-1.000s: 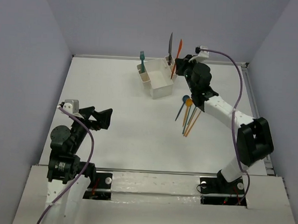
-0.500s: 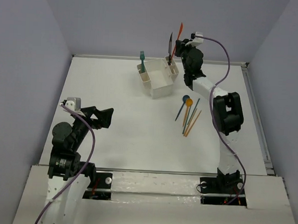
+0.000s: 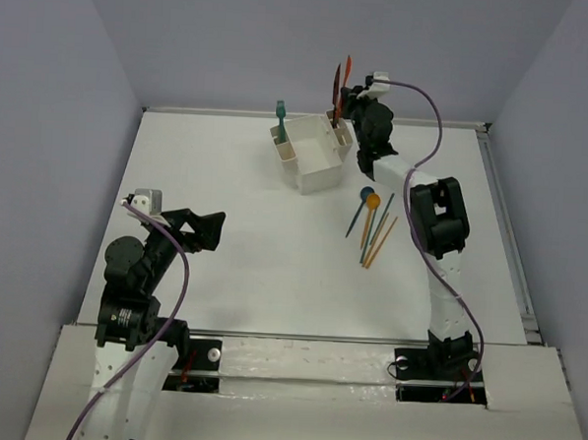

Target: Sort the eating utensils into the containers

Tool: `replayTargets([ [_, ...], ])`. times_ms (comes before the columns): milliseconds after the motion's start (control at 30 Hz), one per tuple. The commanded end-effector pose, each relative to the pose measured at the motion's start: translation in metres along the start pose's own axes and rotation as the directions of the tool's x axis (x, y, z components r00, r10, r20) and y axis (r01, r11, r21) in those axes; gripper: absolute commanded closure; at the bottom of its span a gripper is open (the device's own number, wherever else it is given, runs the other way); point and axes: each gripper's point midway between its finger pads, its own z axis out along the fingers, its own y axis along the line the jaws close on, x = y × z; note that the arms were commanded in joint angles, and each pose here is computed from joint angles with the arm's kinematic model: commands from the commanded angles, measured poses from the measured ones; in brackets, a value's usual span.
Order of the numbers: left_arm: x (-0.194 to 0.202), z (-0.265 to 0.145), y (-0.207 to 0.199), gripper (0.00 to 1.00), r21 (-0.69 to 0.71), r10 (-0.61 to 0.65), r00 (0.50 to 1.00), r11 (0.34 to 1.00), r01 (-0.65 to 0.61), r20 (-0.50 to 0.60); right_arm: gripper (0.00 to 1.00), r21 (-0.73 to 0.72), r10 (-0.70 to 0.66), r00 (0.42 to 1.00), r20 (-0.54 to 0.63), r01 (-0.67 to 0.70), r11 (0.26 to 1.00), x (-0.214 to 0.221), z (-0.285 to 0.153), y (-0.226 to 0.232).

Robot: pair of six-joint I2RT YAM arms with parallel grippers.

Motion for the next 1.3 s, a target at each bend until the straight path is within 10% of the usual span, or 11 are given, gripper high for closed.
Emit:
replayTargets([
  [0,-0.01,0.002,-0.006,0.01,0.033,0.025,0.999,0.999,-0.026,0.038,1.0,-0.041,-0.011,0.998,0.055,0.013,0.999,-0.006,-0.006,0.003],
  [200,-0.011,0.001,-0.007,0.01,0.036,0.027,0.999,0.999,-0.028,0.044,0.96,-0.061,-0.017,0.999,0.035,0.019,0.998,0.001,-0.017,0.005],
  [367,-0.012,0.001,-0.007,0.01,0.037,0.029,0.998,0.999,-0.031,0.047,0.53,-0.089,-0.026,0.999,0.031,0.029,0.996,-0.011,-0.02,0.011],
  [500,-0.013,-0.001,-0.008,0.01,0.041,0.03,0.998,0.999,-0.032,0.057,0.38,-0.104,-0.014,1.0,-0.008,0.013,0.995,-0.031,-0.018,0.02],
  [800,-0.017,-0.005,-0.011,0.01,0.05,0.035,0.996,0.998,-0.039,0.077,0.34,-0.021,0.064,0.988,-0.142,-0.067,0.998,-0.08,-0.074,0.017],
  [1267,-0.018,-0.014,-0.029,0.01,0.124,0.041,0.995,0.991,-0.052,0.094,0.51,0.412,0.242,0.781,-0.576,0.022,0.911,0.018,-0.292,-0.067],
])
